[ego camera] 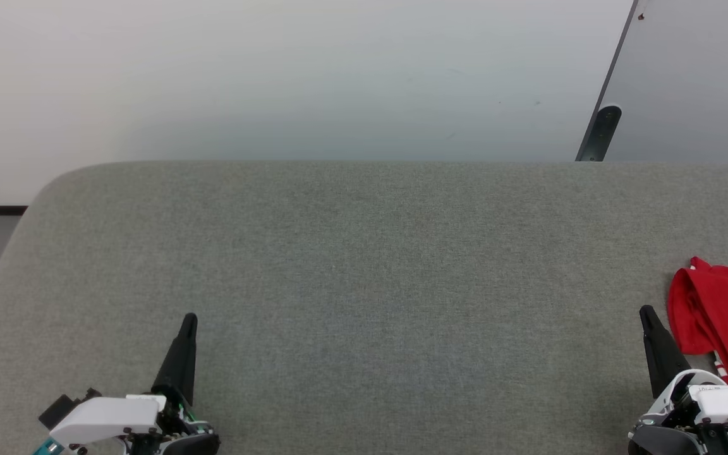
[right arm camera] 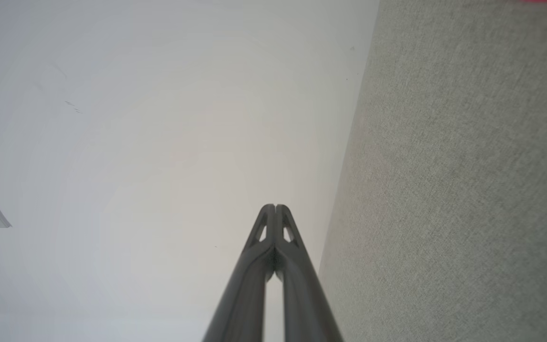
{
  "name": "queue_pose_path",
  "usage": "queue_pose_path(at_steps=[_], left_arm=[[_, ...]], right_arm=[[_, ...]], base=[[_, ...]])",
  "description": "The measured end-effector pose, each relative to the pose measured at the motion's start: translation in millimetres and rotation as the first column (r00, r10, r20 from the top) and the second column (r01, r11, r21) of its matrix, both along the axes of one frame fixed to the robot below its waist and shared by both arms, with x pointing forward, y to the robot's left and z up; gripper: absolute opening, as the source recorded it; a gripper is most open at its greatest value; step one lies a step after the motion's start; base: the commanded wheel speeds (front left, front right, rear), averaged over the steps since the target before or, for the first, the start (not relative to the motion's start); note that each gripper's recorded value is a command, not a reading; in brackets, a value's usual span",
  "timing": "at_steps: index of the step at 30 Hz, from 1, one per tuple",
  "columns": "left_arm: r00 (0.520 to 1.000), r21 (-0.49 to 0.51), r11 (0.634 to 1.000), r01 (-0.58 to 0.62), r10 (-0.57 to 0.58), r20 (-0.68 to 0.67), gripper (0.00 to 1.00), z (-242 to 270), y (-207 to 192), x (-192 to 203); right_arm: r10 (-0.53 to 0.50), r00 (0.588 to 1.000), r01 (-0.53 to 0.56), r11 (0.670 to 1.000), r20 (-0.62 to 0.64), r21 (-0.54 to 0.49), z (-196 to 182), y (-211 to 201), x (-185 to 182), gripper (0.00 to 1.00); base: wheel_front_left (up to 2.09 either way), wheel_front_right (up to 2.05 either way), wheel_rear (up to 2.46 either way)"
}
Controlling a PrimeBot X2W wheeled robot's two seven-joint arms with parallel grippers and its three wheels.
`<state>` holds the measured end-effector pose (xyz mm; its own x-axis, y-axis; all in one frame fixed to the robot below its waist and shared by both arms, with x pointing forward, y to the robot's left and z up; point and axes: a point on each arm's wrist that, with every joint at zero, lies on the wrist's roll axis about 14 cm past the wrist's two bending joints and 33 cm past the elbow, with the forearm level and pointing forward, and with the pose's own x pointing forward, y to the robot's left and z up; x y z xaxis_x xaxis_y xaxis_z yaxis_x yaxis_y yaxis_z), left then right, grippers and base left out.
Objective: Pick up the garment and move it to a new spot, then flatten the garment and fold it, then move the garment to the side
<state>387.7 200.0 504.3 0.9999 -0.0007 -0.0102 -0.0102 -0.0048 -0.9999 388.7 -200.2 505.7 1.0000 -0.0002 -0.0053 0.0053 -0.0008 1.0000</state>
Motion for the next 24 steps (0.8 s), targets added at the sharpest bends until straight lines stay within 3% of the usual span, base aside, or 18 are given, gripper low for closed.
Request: queue_pose_path(at_steps=[24], left_arm=[[1.000, -0.002, 1.000, -0.001, 0.001, 0.000, 0.00, 0.1, 0.1, 0.0]], right_arm=[[0.000, 1.000, 0.000, 1.000, 0.000, 0.000, 0.0, 0.0, 0.0, 0.00]], base=[[0.00, 0.00, 0.00]])
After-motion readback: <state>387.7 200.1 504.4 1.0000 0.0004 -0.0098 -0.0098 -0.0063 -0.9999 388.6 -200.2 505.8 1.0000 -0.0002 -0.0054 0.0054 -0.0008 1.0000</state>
